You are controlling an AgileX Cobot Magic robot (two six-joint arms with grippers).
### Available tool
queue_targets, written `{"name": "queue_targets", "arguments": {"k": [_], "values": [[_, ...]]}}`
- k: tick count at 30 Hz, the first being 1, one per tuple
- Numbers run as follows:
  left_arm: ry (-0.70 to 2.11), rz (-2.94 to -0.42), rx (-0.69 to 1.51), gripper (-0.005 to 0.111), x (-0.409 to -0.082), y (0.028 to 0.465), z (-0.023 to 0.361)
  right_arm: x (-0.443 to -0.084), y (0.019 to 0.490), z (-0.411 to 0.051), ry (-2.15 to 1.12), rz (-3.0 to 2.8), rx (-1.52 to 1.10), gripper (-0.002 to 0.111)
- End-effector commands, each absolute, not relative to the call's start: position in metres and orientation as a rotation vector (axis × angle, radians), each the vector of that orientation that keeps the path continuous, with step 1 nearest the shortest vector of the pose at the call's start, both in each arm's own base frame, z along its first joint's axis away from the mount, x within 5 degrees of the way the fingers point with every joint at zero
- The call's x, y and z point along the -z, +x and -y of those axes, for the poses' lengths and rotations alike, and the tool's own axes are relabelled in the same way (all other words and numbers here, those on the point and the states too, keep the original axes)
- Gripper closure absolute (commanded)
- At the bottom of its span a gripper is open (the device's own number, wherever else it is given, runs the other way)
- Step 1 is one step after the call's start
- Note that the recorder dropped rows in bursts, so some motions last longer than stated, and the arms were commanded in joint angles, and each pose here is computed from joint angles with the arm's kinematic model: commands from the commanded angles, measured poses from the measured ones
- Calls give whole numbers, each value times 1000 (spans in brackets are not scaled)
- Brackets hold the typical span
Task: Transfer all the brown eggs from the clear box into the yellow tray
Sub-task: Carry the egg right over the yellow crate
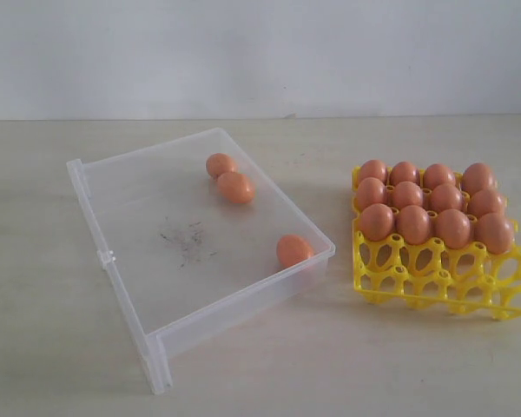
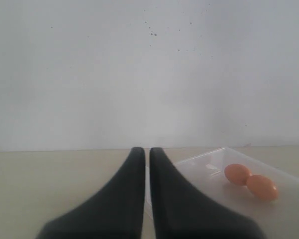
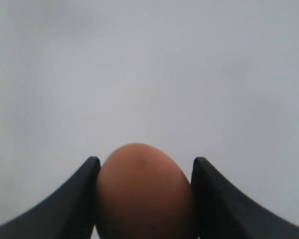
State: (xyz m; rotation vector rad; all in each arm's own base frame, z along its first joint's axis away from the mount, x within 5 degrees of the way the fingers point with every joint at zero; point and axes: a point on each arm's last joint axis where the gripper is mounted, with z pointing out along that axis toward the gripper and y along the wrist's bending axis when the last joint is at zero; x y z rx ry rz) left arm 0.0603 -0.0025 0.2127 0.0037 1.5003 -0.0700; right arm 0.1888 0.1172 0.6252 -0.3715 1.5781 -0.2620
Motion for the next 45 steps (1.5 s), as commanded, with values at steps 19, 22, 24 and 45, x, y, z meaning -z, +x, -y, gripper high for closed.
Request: {"name": "queue_targets", "arguments": {"k": [19,22,24,45], "values": [[2,-1487,69,103,-215,61,2,-613,209,-54,-138,-1574,389,109],[2,-1487,69,103,-215,61,2,-586,244,-40,-34,-1638,308,109],[2,-1487,69,103,-215,61,2,-559,270,-26,-12,-1695,221,109],[2,-1487,69,103,-215,61,2,-291,340,12,119,-1878,7,109]]}}
